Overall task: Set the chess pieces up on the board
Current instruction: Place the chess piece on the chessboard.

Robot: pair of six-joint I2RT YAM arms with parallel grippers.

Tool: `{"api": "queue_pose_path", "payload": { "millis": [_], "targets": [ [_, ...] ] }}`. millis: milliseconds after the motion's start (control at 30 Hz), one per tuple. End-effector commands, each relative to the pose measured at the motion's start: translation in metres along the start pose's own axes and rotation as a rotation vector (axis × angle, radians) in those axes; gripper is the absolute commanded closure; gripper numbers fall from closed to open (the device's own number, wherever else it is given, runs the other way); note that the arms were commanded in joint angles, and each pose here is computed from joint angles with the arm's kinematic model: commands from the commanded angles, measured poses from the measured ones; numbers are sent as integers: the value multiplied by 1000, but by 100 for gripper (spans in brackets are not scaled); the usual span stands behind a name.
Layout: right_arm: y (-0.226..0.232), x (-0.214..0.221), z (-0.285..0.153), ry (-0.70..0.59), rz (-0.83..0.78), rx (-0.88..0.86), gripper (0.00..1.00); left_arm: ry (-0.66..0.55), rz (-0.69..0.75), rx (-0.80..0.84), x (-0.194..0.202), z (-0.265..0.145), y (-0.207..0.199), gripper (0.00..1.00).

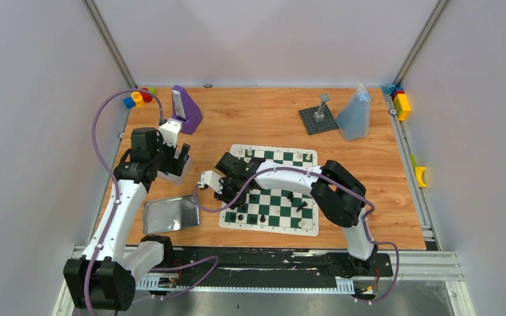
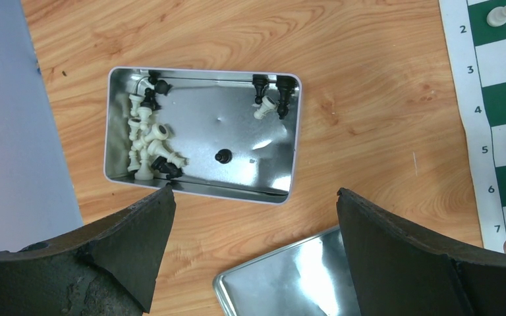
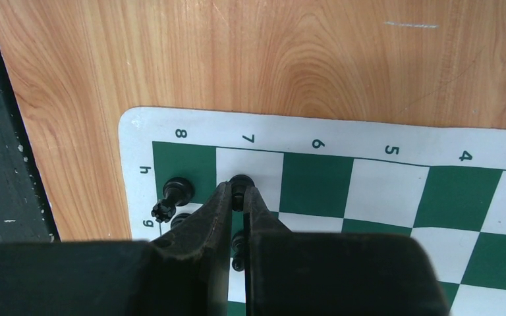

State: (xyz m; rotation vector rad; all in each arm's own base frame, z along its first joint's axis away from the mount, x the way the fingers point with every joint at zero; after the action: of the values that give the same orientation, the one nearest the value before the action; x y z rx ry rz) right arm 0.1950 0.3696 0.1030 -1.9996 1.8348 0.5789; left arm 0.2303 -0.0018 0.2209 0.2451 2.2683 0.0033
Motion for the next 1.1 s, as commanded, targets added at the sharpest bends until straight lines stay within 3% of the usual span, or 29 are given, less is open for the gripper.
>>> {"api": "queue_pose_path", "payload": {
  "millis": [0,100,300,433,733,1067],
  "targets": [
    [-5,-12,-2,-29,-26,19,98,-66,-19,-1,-13,-5,2,0],
    [-4,-12,-2,-34,-24,10,93,-66,-18,-1,-13,-5,2,0],
    [-5,-17,-11,-44,-18,42,58,-66,-16,0,-13,-5,2,0],
    [-11,-24,-32,-75,-7,99,47,-64,-14,1,-12,-4,2,0],
    [-33,-4,-96,-169,98,181,46,-63,-10,10,-12,-4,1,0],
    [-41,105,-130,-60,335,262,50,-65,7,82,-10,-4,-5,0]
  ]
}}
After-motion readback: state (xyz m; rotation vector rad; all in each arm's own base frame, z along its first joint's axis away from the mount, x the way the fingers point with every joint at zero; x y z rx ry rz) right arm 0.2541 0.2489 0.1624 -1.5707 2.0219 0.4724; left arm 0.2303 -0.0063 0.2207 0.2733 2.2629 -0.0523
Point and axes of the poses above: each gripper's point midway between its finger pads, its own z axis out along the fingers, its own y axis along the line the jaws close on, x = y × z, the point moved 8 cm from there along -z, back along the fingers, and after that the axes turned 9 degrees about -z, right-handed, at the moved point
